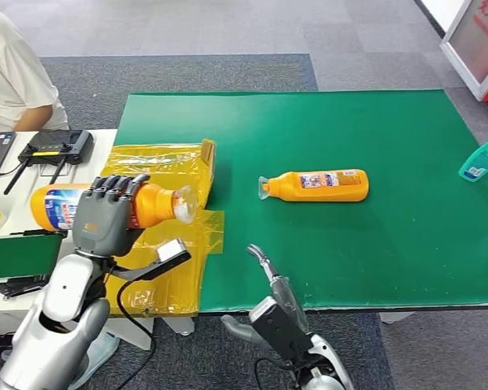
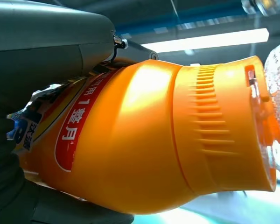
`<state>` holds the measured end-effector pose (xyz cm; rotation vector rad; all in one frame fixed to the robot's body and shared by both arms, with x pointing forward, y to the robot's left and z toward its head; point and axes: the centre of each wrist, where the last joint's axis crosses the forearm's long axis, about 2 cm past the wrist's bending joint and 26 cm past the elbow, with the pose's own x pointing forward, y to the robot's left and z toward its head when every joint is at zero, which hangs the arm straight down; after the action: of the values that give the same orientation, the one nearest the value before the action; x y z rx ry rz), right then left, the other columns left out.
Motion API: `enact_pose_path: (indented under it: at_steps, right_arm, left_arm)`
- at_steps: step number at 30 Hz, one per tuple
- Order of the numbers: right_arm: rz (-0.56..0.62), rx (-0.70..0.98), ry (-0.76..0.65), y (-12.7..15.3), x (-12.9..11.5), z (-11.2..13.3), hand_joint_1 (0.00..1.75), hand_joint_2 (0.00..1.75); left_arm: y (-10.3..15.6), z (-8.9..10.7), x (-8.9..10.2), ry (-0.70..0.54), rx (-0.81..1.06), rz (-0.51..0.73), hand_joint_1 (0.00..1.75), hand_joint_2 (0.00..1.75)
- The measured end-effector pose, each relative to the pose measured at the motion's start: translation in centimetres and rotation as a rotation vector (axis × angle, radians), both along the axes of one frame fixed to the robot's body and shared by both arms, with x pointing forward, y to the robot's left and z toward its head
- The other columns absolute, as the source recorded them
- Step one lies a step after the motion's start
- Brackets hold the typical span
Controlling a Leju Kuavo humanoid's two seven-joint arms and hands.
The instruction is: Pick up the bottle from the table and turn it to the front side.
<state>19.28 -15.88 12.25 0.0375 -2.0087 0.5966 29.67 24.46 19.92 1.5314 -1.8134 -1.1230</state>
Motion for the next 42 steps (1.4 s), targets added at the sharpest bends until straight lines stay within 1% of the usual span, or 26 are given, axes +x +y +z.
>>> enact_pose_path:
  at_steps: [2,7,12,17,23,27,33,42]
  right_arm:
    - [0.009,0.001,-0.005,0.0,0.2,0.1,0.0,1.75]
    - [0.026,0.003,-0.006,0.1,0.4,0.2,0.0,1.75]
    - [0.034,0.01,-0.012,0.2,0.6,0.4,0.0,1.75]
    - [0.034,0.015,-0.01,0.0,0.8,0.4,0.0,1.75]
    - [0.03,0.023,-0.011,-0.3,0.9,0.3,0.0,1.75]
    - [0.014,0.024,-0.002,-0.7,0.9,0.1,0.0,1.75]
    - [-0.003,0.02,0.014,-1.1,0.6,-0.3,0.0,1.75]
    - [-0.025,-0.012,-0.004,-1.5,0.6,-0.5,0.0,1.75]
  left_arm:
    - [-1.5,-0.3,1.9,0.118,0.011,-0.066,1.75,1.75]
    - [-3.9,-0.6,4.0,0.246,-0.018,-0.092,1.75,1.75]
    - [-5.5,-1.6,5.3,0.343,-0.04,-0.093,1.75,1.75]
    - [-6.2,-3.1,6.0,0.449,-0.085,-0.058,1.75,1.75]
    - [-5.3,-5.4,6.7,0.557,-0.138,0.037,1.75,1.75]
    - [-4.2,-6.4,6.7,0.579,-0.155,0.119,1.75,1.75]
    - [-2.7,-7.0,6.6,0.593,-0.156,0.202,1.75,1.75]
    - [-1.8,-7.3,6.6,0.594,-0.151,0.237,1.75,1.75]
